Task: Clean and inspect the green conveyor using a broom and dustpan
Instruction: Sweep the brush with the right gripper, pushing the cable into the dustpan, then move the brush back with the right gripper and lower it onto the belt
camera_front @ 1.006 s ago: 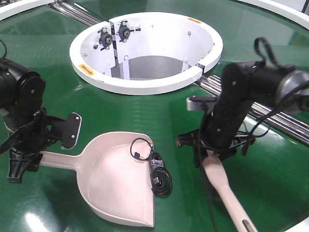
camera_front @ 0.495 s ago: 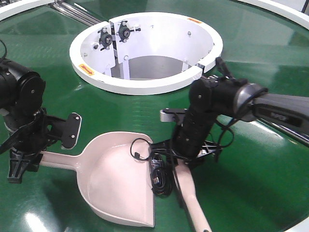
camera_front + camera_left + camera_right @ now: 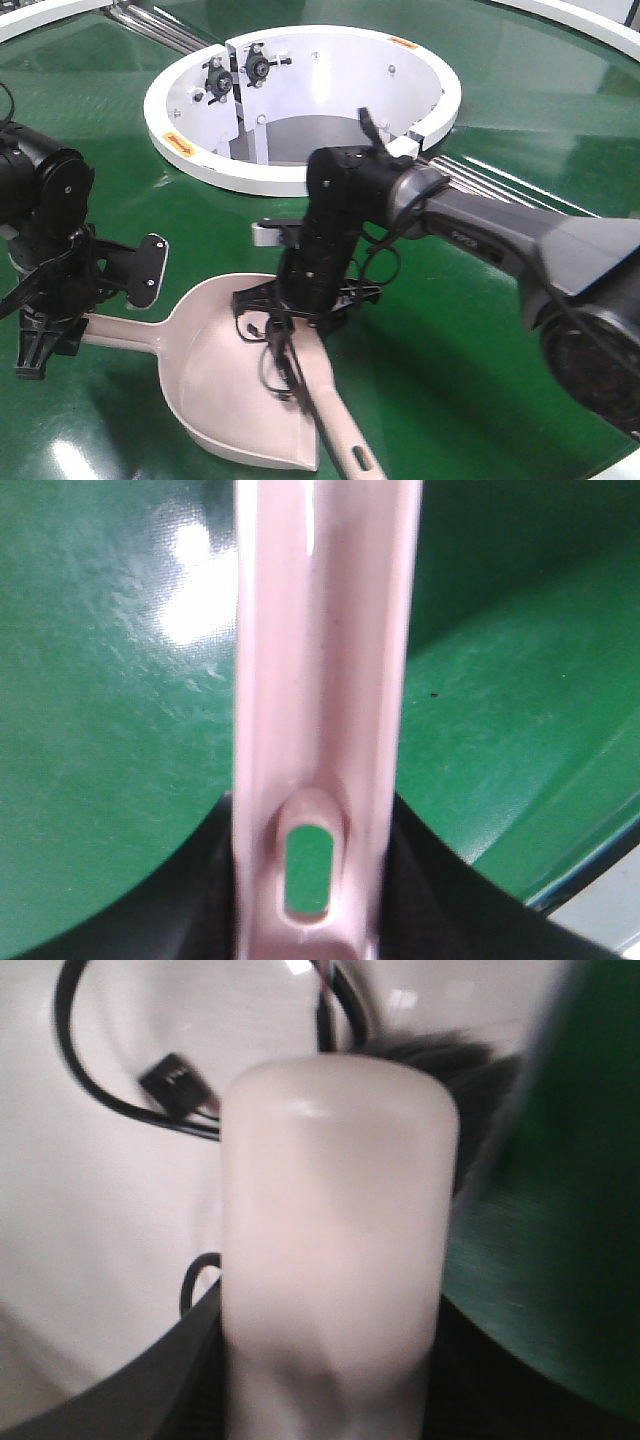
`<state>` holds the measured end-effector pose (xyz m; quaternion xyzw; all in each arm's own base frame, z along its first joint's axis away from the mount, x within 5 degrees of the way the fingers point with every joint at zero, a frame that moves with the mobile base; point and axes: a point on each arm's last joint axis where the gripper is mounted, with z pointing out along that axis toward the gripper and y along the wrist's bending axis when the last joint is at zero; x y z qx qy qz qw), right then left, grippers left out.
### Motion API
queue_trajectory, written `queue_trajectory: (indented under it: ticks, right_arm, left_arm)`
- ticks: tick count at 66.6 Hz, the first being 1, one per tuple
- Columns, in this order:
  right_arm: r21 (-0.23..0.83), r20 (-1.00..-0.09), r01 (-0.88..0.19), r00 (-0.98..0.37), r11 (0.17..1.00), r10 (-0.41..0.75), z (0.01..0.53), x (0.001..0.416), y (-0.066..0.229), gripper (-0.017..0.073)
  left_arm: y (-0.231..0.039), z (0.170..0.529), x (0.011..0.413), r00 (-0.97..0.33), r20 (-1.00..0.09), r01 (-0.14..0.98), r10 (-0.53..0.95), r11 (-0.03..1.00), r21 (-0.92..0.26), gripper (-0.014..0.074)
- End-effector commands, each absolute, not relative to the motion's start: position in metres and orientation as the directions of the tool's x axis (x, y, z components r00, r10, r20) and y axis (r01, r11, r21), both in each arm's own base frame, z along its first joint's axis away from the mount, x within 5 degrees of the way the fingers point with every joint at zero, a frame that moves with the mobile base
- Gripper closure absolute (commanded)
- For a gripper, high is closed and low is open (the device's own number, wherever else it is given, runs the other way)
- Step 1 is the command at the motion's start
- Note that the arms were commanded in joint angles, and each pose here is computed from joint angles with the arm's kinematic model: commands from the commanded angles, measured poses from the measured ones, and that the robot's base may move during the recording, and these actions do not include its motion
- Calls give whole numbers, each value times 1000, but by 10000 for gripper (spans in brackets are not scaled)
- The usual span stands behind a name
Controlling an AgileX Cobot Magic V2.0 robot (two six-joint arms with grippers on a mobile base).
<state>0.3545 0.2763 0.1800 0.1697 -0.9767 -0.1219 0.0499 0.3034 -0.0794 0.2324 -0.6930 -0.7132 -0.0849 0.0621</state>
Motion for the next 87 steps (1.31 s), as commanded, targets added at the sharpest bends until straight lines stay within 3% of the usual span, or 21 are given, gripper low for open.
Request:
queue_trajectory:
  ticks: [1, 29, 50, 64, 87]
  right_arm:
    - [365, -37, -333, -938, 869, -344, 213, 351, 302, 562]
    - [365, -45, -342, -935, 866, -351, 224, 352, 305, 562]
    - [329, -167, -387, -922, 861, -350, 273, 344, 291, 562]
    - [285, -259, -377, -916, 881, -308, 310, 346, 262, 562]
    - [189, -192, -284, -949, 940, -248, 305, 335, 168, 562]
  left_arm:
    - [-83, 251, 300, -49, 175, 997, 983, 37, 72, 617]
    - [-83, 251, 300, -49, 175, 997, 983, 37, 72, 617]
    - [-83, 251, 300, -49, 175, 997, 983, 37, 72, 616]
    - [-83, 251, 300, -49, 175, 997, 983, 37, 71, 617]
    - [-83, 251, 300, -49, 175, 997, 983, 37, 72, 617]
